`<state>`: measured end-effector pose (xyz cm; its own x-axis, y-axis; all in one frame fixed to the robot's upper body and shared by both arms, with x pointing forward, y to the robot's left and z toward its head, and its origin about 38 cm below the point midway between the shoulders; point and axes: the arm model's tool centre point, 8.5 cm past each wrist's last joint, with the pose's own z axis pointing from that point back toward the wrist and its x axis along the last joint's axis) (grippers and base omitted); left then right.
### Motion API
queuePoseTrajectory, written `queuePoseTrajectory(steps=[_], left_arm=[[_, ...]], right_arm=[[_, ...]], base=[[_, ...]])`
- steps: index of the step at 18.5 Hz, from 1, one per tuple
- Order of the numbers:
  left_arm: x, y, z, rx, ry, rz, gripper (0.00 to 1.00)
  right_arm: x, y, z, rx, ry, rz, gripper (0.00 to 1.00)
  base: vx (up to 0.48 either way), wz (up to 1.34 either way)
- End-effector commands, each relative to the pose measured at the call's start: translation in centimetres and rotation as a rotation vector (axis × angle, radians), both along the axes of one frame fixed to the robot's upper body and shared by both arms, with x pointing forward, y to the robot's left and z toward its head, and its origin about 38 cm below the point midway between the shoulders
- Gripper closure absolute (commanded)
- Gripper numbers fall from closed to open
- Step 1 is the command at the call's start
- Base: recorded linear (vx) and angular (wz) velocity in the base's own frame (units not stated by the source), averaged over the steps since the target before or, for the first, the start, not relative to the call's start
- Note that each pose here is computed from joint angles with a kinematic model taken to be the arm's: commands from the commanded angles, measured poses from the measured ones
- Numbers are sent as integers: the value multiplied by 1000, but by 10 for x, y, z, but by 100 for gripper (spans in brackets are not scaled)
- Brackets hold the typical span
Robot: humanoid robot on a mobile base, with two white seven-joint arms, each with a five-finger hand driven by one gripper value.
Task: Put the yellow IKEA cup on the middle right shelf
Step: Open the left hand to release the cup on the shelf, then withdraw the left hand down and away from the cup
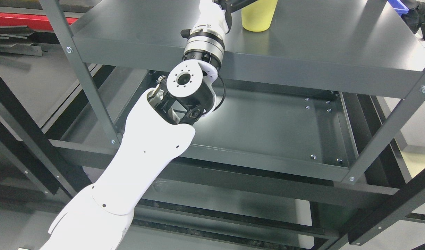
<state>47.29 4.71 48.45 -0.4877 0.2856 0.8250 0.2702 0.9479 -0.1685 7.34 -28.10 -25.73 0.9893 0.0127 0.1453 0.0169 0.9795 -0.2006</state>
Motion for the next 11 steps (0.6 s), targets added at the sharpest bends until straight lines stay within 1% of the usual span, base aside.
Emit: queuePoseTrajectory(steps=[1, 5, 7, 11], left_arm=[[-19, 11, 2, -57, -116, 1, 1], [-23, 4, -17, -95, -147, -36, 1], [-23, 6, -22, -99, -156, -23, 1], [-31, 11, -27, -146, -269, -13, 1]], right_arm=[[-9, -10, 0, -12, 14, -8, 1], [-9, -10, 0, -12, 14, -8, 1], [-9, -10, 0, -12, 14, -8, 1], [-9, -10, 0, -12, 14, -8, 1]], base=[[0, 0], [-6, 2], [-40, 21], [-78, 21]])
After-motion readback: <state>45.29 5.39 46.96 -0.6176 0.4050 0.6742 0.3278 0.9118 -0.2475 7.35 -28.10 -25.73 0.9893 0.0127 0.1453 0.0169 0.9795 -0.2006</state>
